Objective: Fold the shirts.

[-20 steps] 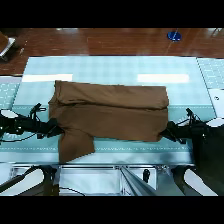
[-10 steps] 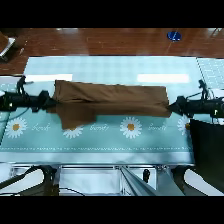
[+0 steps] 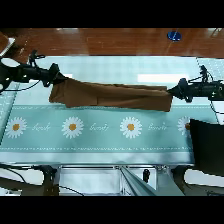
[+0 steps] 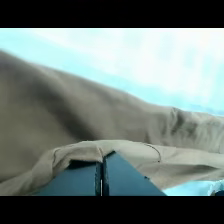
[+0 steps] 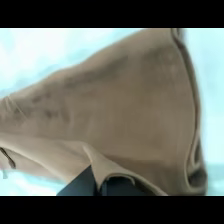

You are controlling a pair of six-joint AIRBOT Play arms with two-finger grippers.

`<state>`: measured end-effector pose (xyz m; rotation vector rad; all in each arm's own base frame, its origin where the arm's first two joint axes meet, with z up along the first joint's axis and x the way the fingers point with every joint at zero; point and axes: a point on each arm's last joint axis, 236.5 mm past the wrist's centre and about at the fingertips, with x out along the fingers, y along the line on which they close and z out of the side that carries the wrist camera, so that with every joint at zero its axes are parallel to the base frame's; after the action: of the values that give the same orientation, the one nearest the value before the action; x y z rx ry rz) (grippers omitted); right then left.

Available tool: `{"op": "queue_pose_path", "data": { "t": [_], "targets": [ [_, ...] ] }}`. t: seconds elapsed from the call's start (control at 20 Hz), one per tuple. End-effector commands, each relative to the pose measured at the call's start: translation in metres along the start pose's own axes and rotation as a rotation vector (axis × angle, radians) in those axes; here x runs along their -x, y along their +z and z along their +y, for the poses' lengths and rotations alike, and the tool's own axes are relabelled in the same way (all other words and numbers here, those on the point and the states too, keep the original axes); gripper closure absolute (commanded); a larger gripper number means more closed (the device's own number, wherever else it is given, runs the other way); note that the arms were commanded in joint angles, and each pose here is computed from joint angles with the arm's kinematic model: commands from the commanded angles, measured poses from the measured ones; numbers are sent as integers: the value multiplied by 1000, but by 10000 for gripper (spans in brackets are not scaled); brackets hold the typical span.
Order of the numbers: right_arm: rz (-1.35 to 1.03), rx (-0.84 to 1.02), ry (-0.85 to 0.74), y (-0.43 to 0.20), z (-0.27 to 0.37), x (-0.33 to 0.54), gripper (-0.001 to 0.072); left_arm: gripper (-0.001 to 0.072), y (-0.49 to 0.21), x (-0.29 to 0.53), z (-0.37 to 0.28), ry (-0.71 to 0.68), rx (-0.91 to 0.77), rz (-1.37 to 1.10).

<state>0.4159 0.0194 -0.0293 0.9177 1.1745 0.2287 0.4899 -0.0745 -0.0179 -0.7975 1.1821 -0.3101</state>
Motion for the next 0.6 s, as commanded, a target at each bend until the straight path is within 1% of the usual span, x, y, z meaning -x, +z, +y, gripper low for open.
{"op": "queue_pose_path", "data": {
  "t": [0.0, 0.05, 0.1, 0.15, 0.2, 0.25, 0.35, 0.4, 0.5, 0.55],
  "targets": [
    [8, -30, 1, 10, -12, -15, 690, 684, 2, -29, 10, 2, 35, 57],
    [6, -46, 17, 12, -12, -19, 688, 682, 0, -33, 14, 5, 43, 67],
    [-2, -62, 33, 15, -11, -22, 646, 610, 0, -36, 17, 8, 48, 66],
    [-13, -69, 45, 19, -12, -25, 506, 381, 0, -37, 18, 8, 50, 67],
    [-17, -70, 39, 20, -14, -26, 332, 200, -4, -35, 15, 2, 44, 89],
    [-16, -53, 32, 20, -15, -25, 294, 200, -6, -28, 10, -12, 12, 117],
    [13, -27, -6, 22, -24, -9, 294, 201, -1, 1, 15, 18, -35, 150],
    [36, -29, -34, 19, -33, 4, 294, 201, 3, 23, 27, 69, -49, 154],
    [40, -35, -152, 15, -65, 32, 294, 201, 12, 68, 49, 157, -65, 97],
    [22, -53, -222, 14, -82, 42, 295, 201, 15, 84, 47, 156, -94, 49]
  ]
}}
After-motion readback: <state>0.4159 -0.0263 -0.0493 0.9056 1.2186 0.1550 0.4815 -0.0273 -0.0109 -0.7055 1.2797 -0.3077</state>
